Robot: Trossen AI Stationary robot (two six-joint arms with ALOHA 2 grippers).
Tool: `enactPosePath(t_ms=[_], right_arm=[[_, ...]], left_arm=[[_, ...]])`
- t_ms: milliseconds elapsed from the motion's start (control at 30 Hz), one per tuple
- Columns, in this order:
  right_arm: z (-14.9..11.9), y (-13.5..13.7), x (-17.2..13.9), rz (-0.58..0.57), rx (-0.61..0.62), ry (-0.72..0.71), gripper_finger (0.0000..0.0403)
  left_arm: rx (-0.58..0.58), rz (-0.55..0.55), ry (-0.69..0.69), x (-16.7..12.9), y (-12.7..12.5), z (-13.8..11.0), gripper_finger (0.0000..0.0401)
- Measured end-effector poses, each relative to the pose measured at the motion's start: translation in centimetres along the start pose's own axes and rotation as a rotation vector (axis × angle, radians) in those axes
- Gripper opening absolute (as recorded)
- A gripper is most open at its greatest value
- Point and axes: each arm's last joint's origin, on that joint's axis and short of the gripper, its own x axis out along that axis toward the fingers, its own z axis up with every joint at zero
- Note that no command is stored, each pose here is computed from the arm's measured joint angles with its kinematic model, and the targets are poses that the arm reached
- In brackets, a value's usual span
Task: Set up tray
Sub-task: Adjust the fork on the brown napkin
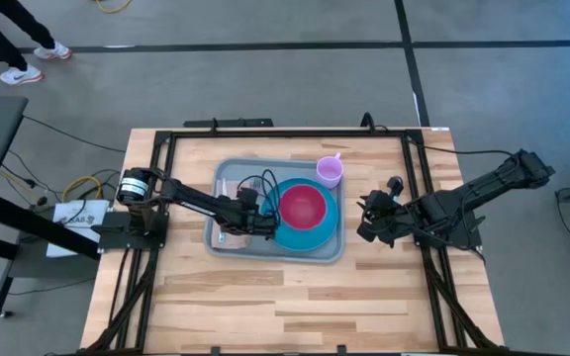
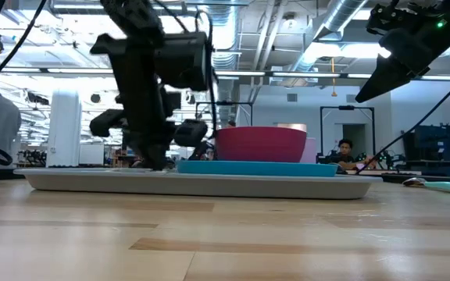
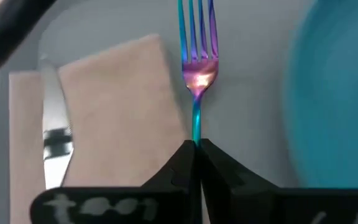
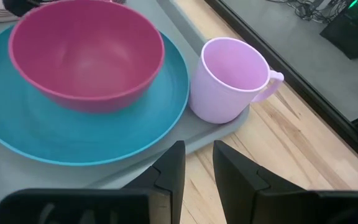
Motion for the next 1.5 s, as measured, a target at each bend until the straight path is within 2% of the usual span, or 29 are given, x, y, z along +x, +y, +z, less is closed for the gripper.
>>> enactPosePath(t_ms=[100,233,433,533,767,967,1500], right_arm=[[0.0,0.0,0.0,0.0,0.0,0.0,0.0077],[0.0,0.0,0.0,0.0,0.0,0.0,0.0077],[0.0,0.0,0.0,0.001,0.0,0.0,0.0077],[0.0,0.0,0.0,0.001,0.0,0.0,0.0077],[0.0,0.0,0.0,0.002,0.01,0.0,0.0077],[0.0,0.0,0.0,0.003,0.011,0.0,0.0077],[0.0,0.0,0.0,0.005,0.01,0.002,0.0077]], left_arm=[[0.021,0.022,-0.017,-1.1,-0.4,0.6,0.0001],[-0.007,0.08,-0.041,-2.5,-0.2,0.8,0.0001],[-0.094,0.162,-0.037,-3.8,1.1,-0.8,0.0002],[-0.131,0.168,-0.043,-4.1,1.4,-1.9,0.0002],[-0.171,0.18,-0.028,-3.2,2.3,-3.1,0.0001],[-0.205,0.135,-0.037,-2.1,2.4,-3.8,0.0],[-0.187,0.164,-0.022,-1.5,2.7,-3.3,0.0]])
